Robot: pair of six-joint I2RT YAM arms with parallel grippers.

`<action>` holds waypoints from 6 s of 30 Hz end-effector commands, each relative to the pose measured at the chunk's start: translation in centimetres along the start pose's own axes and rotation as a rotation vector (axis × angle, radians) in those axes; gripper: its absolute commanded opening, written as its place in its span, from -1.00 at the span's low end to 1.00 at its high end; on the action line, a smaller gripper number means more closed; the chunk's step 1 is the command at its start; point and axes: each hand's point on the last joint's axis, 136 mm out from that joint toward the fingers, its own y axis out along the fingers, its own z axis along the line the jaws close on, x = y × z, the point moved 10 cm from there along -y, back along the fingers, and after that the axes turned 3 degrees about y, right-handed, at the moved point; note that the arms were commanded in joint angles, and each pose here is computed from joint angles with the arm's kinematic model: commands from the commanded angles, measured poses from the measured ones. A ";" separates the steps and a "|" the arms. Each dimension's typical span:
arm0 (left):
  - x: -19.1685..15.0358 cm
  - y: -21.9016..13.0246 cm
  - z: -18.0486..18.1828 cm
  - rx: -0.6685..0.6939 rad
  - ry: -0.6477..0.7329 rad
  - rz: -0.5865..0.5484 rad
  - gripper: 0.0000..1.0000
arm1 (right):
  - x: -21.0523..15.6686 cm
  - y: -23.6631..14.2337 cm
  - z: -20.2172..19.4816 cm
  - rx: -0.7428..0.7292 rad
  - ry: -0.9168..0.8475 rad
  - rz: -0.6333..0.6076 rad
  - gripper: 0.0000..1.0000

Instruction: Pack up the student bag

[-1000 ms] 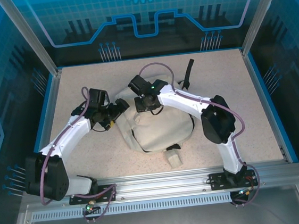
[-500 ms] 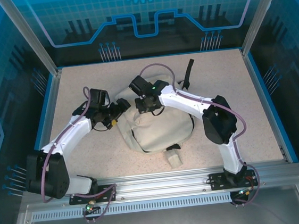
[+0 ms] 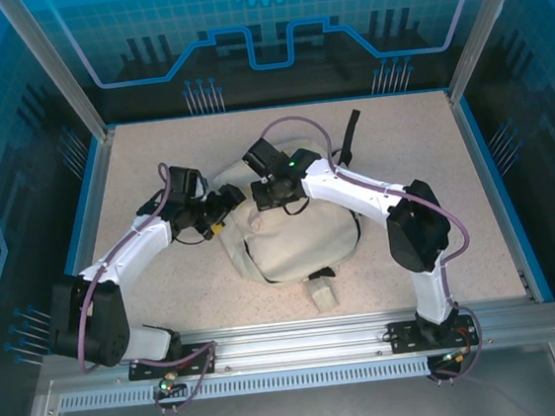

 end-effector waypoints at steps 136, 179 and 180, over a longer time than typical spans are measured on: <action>-3.0 7.4 -3.7 0.248 0.661 0.173 -1.00 | 7.4 -4.2 -20.9 -0.350 0.310 -0.215 -1.00; -3.8 2.9 -7.6 0.095 0.560 0.019 0.25 | -7.7 -4.7 -19.3 0.262 0.289 0.177 0.35; -4.5 3.0 -7.8 0.080 0.559 0.026 0.24 | -7.9 -4.4 -19.3 0.281 0.284 0.183 0.34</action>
